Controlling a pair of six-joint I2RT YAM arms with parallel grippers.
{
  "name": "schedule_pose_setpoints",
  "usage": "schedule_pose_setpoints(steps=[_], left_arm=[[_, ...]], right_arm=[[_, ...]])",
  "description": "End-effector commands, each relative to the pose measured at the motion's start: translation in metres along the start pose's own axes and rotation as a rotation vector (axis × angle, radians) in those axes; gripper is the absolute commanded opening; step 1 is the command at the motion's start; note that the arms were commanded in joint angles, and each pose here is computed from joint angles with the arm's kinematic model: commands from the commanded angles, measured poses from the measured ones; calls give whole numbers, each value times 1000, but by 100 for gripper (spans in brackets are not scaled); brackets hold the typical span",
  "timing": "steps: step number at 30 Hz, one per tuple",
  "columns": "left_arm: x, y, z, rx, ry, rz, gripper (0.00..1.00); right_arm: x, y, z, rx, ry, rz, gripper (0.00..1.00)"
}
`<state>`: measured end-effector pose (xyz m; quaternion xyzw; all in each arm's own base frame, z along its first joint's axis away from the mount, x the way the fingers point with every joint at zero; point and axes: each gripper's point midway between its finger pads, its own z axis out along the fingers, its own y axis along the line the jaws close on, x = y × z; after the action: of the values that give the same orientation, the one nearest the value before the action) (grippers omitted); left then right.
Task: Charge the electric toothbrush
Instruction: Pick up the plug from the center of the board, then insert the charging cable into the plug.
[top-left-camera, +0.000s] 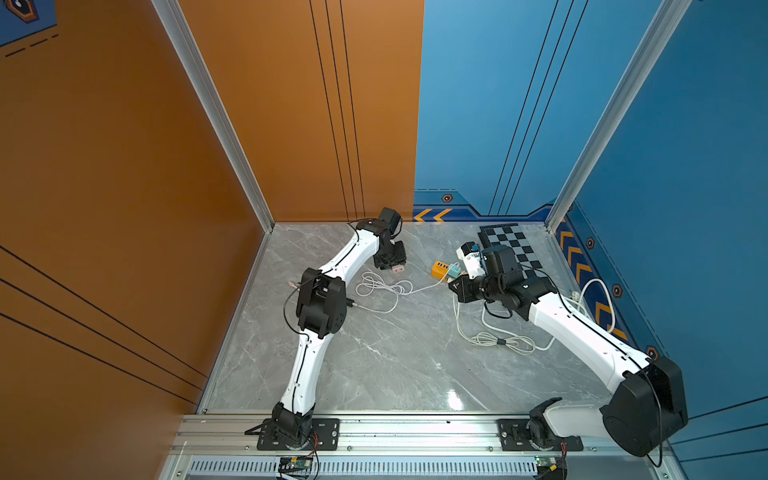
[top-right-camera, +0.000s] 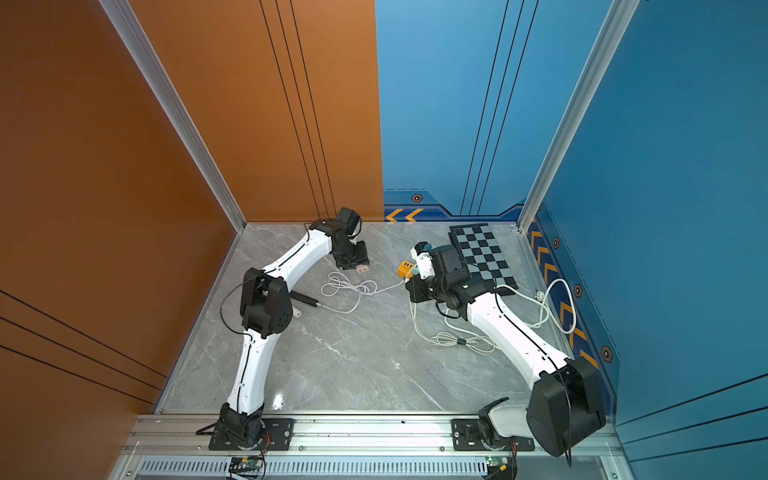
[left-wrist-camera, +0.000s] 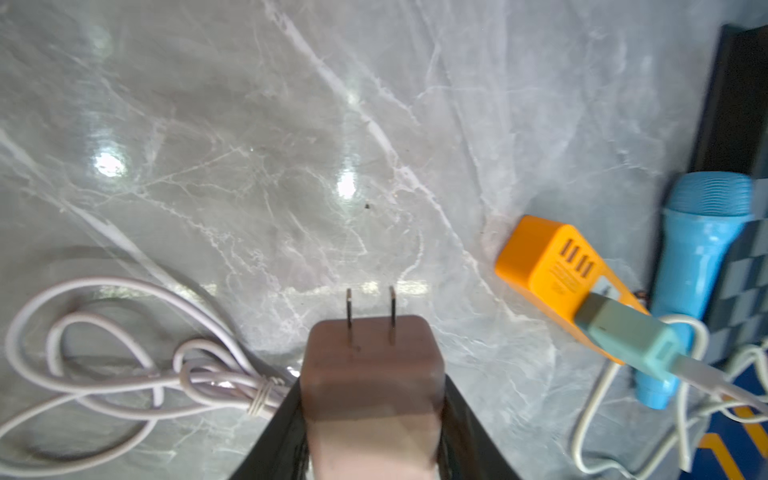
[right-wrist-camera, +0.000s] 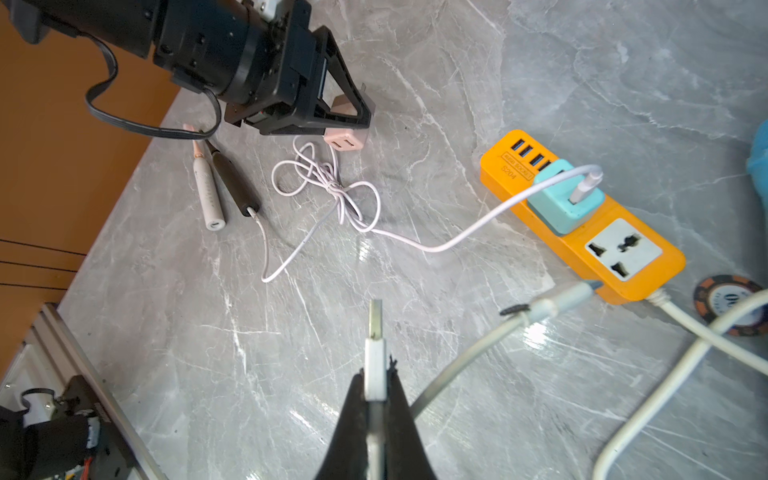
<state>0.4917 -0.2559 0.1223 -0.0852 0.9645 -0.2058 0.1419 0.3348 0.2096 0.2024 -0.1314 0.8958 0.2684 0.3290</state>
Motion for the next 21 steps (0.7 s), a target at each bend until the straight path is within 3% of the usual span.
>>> schedule_pose_setpoints(steps=[1,5,8,13,21], left_arm=[[-21,-67,-77,295,-100,0,4],[-47,-116,-142,667,-228,-47,0],[-69,-126,-183,932,-342,-109,0],[-65,-135,-206,1090,-361,-82,0],[-49,-158,-235,1271,-324,-44,0]], right_arm=[[-32,24,1,-150,-107,112,0],[-63,55,2,-324,-207,224,0],[-85,69,-4,-411,-278,280,0],[-113,86,-19,-520,-363,329,0],[-141,96,-29,-585,-410,350,0]])
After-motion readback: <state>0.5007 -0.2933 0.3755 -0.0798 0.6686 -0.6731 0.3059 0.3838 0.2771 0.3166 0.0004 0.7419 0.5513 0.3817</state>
